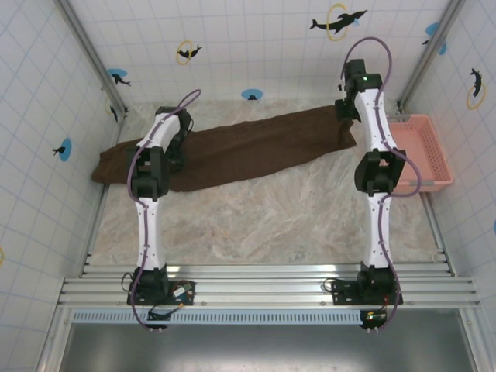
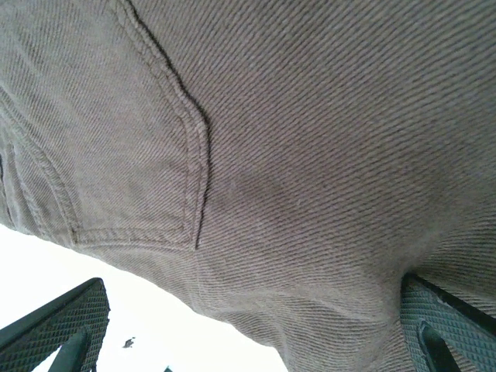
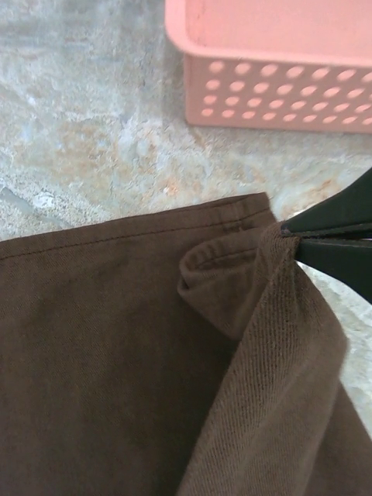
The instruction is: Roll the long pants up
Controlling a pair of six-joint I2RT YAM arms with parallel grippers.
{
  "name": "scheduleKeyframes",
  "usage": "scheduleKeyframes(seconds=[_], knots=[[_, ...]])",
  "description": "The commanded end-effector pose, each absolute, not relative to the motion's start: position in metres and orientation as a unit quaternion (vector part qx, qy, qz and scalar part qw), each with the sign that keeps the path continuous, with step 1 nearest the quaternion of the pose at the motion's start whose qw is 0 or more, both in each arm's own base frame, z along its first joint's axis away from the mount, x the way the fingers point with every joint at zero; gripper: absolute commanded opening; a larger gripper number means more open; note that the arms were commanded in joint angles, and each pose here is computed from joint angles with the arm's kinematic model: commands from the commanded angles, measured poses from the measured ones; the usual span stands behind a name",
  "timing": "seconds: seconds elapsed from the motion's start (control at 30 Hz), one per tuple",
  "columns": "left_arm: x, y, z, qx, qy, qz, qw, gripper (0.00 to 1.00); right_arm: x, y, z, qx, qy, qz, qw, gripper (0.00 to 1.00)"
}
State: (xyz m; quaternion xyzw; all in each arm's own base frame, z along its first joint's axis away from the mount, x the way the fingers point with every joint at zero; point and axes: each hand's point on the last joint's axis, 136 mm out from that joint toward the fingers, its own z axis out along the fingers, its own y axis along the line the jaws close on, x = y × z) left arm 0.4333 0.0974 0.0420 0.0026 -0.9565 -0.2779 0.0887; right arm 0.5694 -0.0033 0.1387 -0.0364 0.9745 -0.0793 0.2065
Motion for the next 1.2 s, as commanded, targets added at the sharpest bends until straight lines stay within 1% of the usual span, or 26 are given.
scheduleKeyframes(seconds=[0.0,0.27,0.37,0.4,0.43,0.5,0.53,0.57,0.6,0.67,0.77,0.8,0.87,0.9,1.0,1.1,1.17], knots=[[0.421,0.104,0.051,0.011,-0.948,-0.3,0.11,0.97,0.6,-0.006,0.145,-0.016,0.961,-0.076,0.265,0.0],[0.414,0.105,0.064,0.044,-0.943,-0.308,0.117,0.97,0.664,-0.012,0.144,0.002,0.923,-0.083,0.376,0.0],[0.407,0.106,0.066,0.054,-0.94,-0.313,0.124,0.97,0.684,-0.014,0.145,0.015,0.906,-0.079,0.415,0.02],[0.405,0.106,0.066,0.056,-0.939,-0.314,0.127,0.97,0.689,-0.013,0.145,0.018,0.901,-0.074,0.426,0.04],[0.404,0.105,0.066,0.057,-0.939,-0.313,0.128,0.97,0.693,-0.014,0.142,0.023,0.899,-0.072,0.432,0.08],[0.4,0.106,0.068,0.063,-0.938,-0.315,0.131,0.97,0.7,-0.013,0.135,0.03,0.895,-0.065,0.441,0.1],[0.399,0.106,0.068,0.066,-0.937,-0.315,0.132,0.97,0.701,-0.013,0.131,0.033,0.895,-0.063,0.441,0.14],[0.399,0.105,0.068,0.069,-0.937,-0.315,0.132,0.97,0.702,-0.014,0.127,0.038,0.895,-0.064,0.44,0.21],[0.399,0.105,0.069,0.072,-0.938,-0.314,0.131,0.97,0.704,-0.014,0.122,0.042,0.895,-0.06,0.44,0.25],[0.398,0.104,0.069,0.076,-0.937,-0.314,0.131,0.97,0.705,-0.017,0.115,0.052,0.895,-0.057,0.439,0.41],[0.401,0.104,0.068,0.082,-0.938,-0.313,0.128,0.97,0.706,-0.03,0.119,0.084,0.89,-0.056,0.445,0.52],[0.402,0.104,0.069,0.086,-0.938,-0.312,0.127,0.97,0.703,-0.04,0.123,0.101,0.888,-0.061,0.444,0.54],[0.406,0.102,0.069,0.09,-0.94,-0.307,0.12,0.97,0.694,-0.059,0.125,0.126,0.892,-0.065,0.429,0.54],[0.408,0.101,0.069,0.094,-0.941,-0.304,0.114,0.97,0.688,-0.068,0.125,0.134,0.896,-0.063,0.418,0.58],[0.419,0.097,0.065,0.096,-0.946,-0.294,0.096,0.97,0.664,-0.095,0.117,0.165,0.913,-0.048,0.37,0.58],[0.432,0.091,0.06,0.078,-0.951,-0.288,0.081,0.97,0.644,-0.094,0.108,0.189,0.926,0.005,0.327,0.56],[0.443,0.086,0.057,0.057,-0.952,-0.291,0.071,0.97,0.633,-0.082,0.104,0.195,0.933,0.029,0.3,0.55]])
